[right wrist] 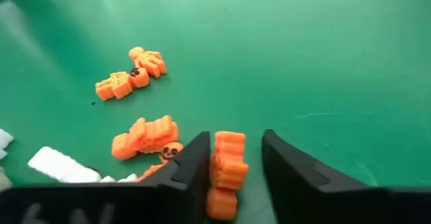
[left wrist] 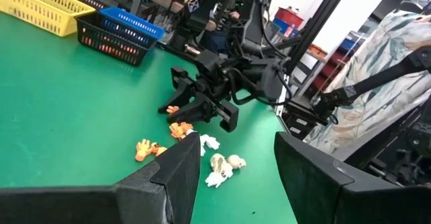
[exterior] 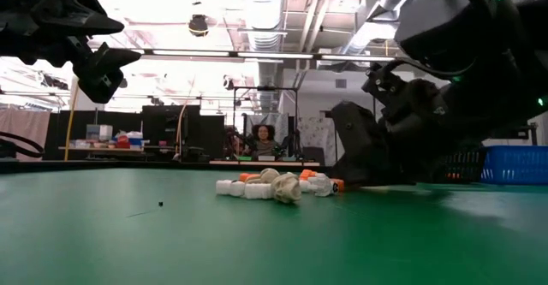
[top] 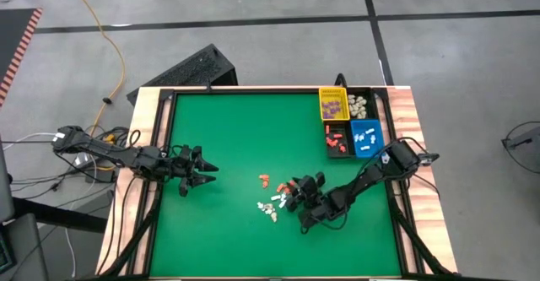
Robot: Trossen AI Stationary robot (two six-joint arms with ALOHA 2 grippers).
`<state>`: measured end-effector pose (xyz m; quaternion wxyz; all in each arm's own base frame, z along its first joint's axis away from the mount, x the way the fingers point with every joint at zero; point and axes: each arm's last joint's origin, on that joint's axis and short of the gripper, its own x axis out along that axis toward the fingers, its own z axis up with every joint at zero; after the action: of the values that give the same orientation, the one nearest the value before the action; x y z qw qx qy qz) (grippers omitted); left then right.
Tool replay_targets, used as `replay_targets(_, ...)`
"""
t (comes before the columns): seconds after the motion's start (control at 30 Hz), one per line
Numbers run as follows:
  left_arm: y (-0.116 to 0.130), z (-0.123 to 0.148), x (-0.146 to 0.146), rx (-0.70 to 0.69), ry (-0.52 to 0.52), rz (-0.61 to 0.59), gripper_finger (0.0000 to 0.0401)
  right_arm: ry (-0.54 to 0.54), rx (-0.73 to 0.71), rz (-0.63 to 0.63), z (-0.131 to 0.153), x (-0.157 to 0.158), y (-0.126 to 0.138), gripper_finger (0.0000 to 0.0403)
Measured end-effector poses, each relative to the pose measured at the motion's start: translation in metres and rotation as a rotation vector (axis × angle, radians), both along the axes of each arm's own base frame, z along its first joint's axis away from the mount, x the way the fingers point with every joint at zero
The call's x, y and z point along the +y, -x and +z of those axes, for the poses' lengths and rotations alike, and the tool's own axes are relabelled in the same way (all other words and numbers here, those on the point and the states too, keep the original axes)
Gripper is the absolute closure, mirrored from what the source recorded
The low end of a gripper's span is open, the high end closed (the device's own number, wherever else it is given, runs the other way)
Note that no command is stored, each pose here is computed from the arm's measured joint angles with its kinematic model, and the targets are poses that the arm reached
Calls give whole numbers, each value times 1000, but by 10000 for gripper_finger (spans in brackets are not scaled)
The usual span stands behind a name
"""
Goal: Sort Halloween decoration
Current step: Put the orange skeleton toy into the bottom black basket
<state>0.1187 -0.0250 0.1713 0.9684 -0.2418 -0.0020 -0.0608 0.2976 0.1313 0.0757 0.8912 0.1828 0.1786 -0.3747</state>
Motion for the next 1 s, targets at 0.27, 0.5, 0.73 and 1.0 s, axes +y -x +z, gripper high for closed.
replay_targets(0.27, 0, 0, 0, 0, 1, 1, 221, 6, -2, -19, 0, -1, 2, 366)
replay_targets(0.5, 0, 1, 0, -5, 3, 1, 221, 15, 28, 4, 21, -4, 7, 366)
replay_targets(0.73, 0, 0, 0, -5, 4, 1, 221, 94, 59, -27, 65, -18, 21, 366)
replay_targets(1.0, 0, 1, 0, -12, 10, 1, 221, 134, 122, -187, 112, -56, 59, 366)
